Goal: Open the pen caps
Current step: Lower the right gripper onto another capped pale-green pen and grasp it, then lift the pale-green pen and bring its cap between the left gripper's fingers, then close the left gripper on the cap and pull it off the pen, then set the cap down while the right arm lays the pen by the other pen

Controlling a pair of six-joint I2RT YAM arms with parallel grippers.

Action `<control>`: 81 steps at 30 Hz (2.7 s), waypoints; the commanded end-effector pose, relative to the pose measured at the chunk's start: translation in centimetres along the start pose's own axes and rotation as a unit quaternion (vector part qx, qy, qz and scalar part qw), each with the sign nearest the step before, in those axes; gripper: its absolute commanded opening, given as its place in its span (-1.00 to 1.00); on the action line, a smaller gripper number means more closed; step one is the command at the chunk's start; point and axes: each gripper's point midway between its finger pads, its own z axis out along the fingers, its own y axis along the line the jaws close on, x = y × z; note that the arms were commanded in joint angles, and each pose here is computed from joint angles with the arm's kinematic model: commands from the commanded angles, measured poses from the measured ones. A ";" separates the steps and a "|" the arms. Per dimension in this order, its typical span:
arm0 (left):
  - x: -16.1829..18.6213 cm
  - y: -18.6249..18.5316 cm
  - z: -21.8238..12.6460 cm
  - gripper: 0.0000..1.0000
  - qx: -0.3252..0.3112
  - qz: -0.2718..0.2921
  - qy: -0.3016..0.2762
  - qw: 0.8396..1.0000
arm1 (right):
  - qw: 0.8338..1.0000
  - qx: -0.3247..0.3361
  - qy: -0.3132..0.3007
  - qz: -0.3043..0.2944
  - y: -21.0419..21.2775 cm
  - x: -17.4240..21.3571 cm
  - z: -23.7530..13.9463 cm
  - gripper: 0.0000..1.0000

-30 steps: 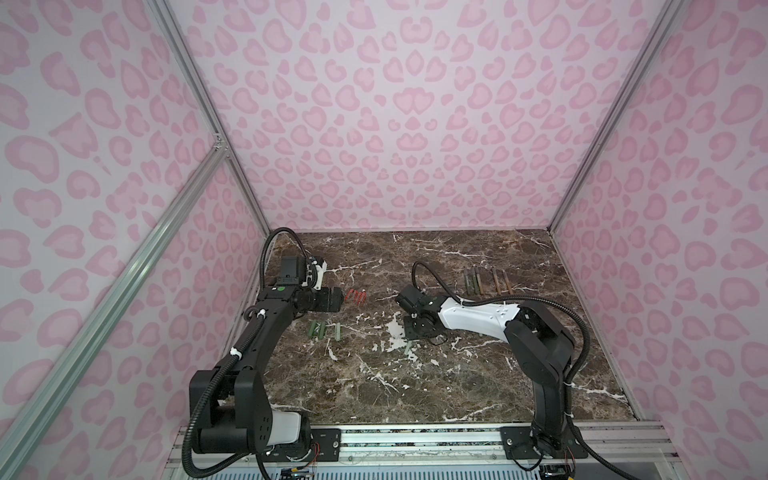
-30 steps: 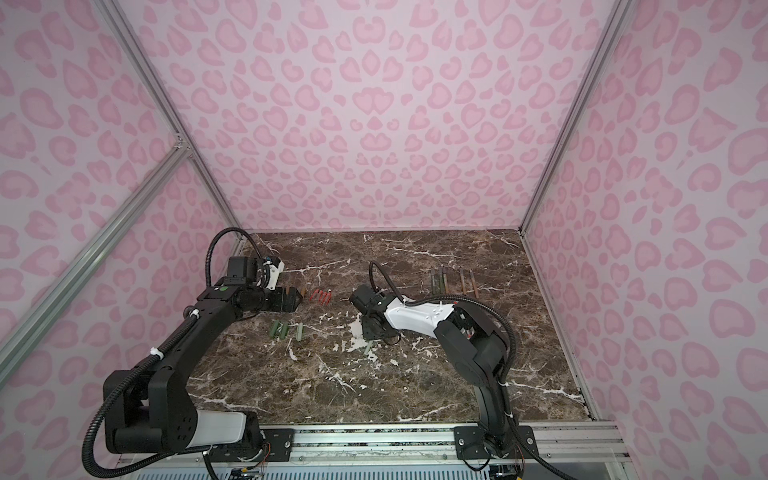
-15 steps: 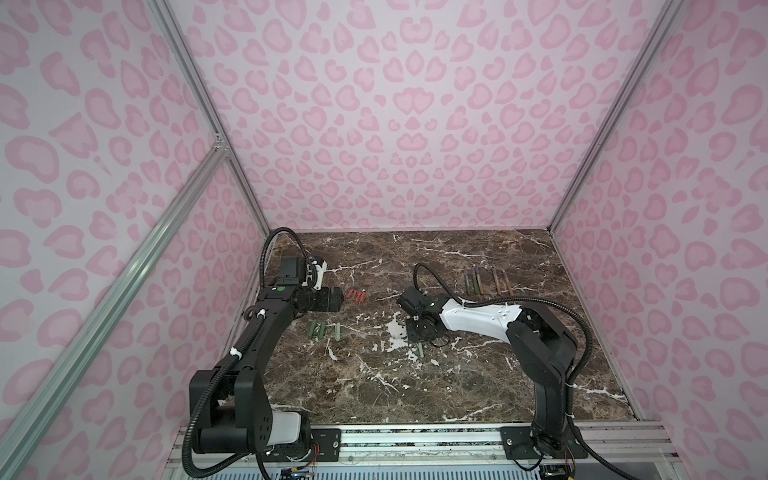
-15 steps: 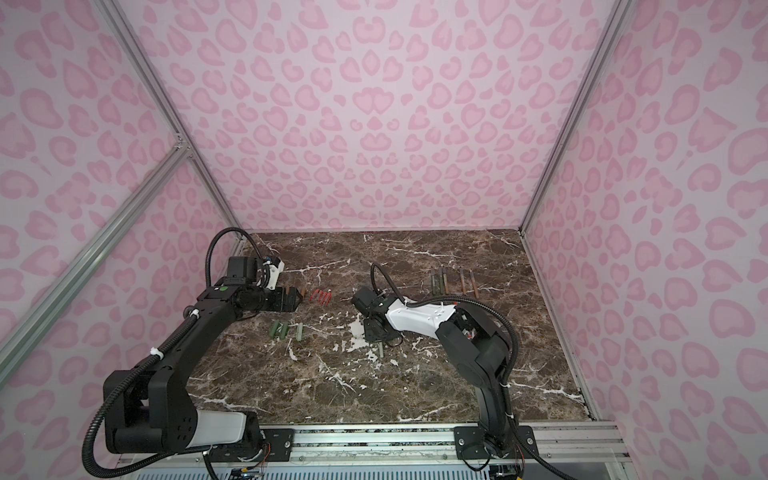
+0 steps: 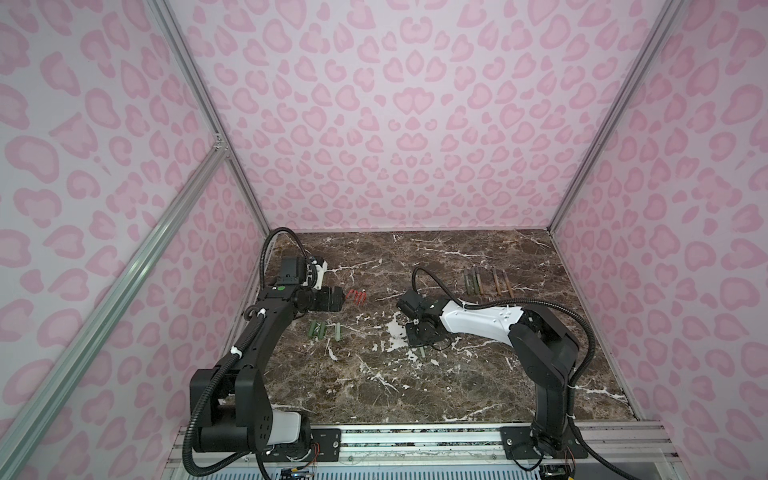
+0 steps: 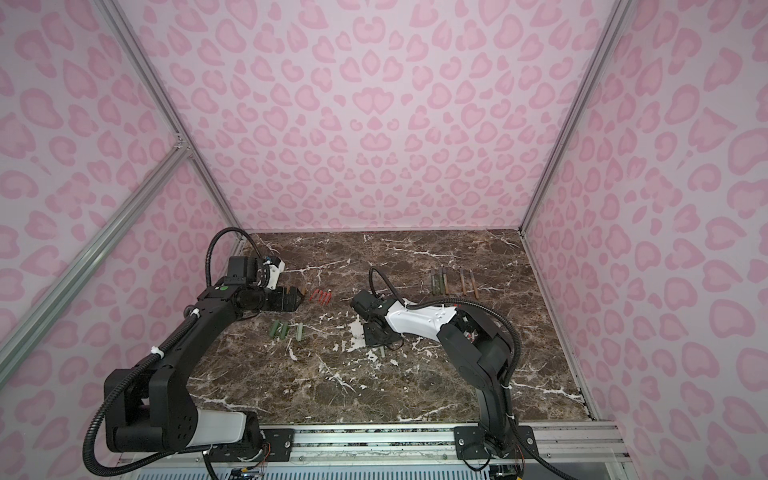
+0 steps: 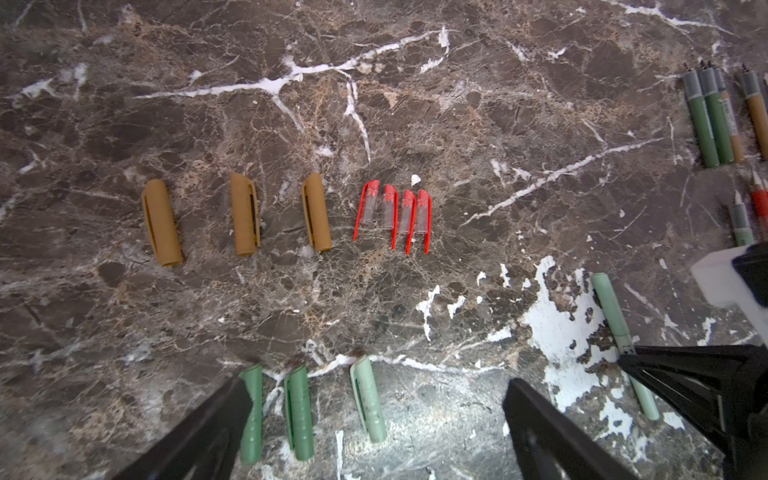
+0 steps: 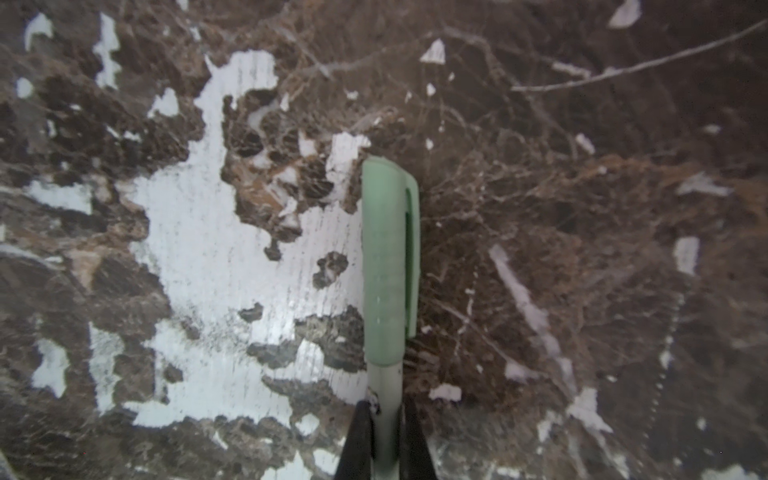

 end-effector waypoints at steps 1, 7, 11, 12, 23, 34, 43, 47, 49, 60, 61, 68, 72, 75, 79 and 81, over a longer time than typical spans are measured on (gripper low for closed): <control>-1.3 -2.2 -0.5 0.97 0.062 -0.011 -0.021 0.998 | 1.000 -0.002 -0.015 -0.020 0.4 -0.9 -0.7 -0.89; -2.4 -6.5 -1.7 0.98 0.191 -0.049 -0.034 0.980 | 0.993 -0.069 -0.086 -0.052 3.7 -4.9 -4.1 -0.89; -2.8 -8.5 -2.3 0.94 0.264 -0.095 -0.034 0.959 | 0.972 -0.158 -0.156 -0.078 7.2 -7.0 -7.4 -0.93; -2.8 -8.9 -2.4 0.92 0.277 -0.103 -0.033 0.955 | 0.965 -0.177 -0.171 -0.086 8.1 -7.4 -8.2 -0.92; -2.2 -10.7 -1.6 0.56 0.314 -0.119 -0.007 0.942 | 0.930 -0.252 -0.218 -0.155 13.6 -8.1 -11.8 -0.95; -2.2 -10.8 -1.1 -0.24 0.309 -0.118 -0.002 0.944 | 0.927 -0.259 -0.212 -0.167 15.0 -7.6 -11.4 -0.97; -2.3 -10.9 -1.3 -0.92 0.309 -0.114 -0.004 0.944 | 0.925 -0.264 -0.213 -0.174 15.5 -7.8 -11.5 -0.86; -2.3 -10.9 -1.5 -0.93 0.309 -0.113 -0.006 0.944 | 0.927 -0.262 -0.209 -0.171 15.6 -7.9 -11.0 -0.50; -2.3 -11.0 -1.6 -0.93 0.310 -0.113 -0.007 0.944 | 0.927 -0.263 -0.208 -0.171 15.7 -7.9 -10.8 -0.49; -3.1 -9.0 -1.9 -0.92 0.266 -0.111 -0.030 0.957 | 0.939 -0.245 -0.174 -0.168 13.6 -5.3 -8.3 -1.00; -3.4 -8.6 -2.1 -0.92 0.262 -0.114 -0.035 0.957 | 0.940 -0.244 -0.169 -0.167 13.2 -4.6 -7.9 -1.00; -4.3 -6.9 -2.5 -0.92 0.248 -0.129 -0.051 0.959 | 0.950 -0.221 -0.149 -0.162 9.9 -1.5 -6.1 -1.00; -3.9 -6.4 -1.7 -0.93 0.235 -0.128 -0.044 0.962 | 0.952 -0.215 -0.152 -0.156 9.0 -1.6 -6.3 -1.00; -2.9 -5.6 -0.7 -0.93 0.212 -0.126 -0.029 0.969 | 0.956 -0.208 -0.155 -0.139 7.8 -2.2 -6.4 -1.00; 0.7 -3.7 1.6 -0.94 0.145 -0.124 0.025 0.981 | 0.964 -0.184 -0.162 -0.100 5.1 -3.4 -6.5 -1.00; 2.5 -3.1 2.5 -0.94 0.115 -0.110 0.050 0.986 | 0.971 -0.160 -0.162 -0.074 3.3 -4.0 -6.3 -1.00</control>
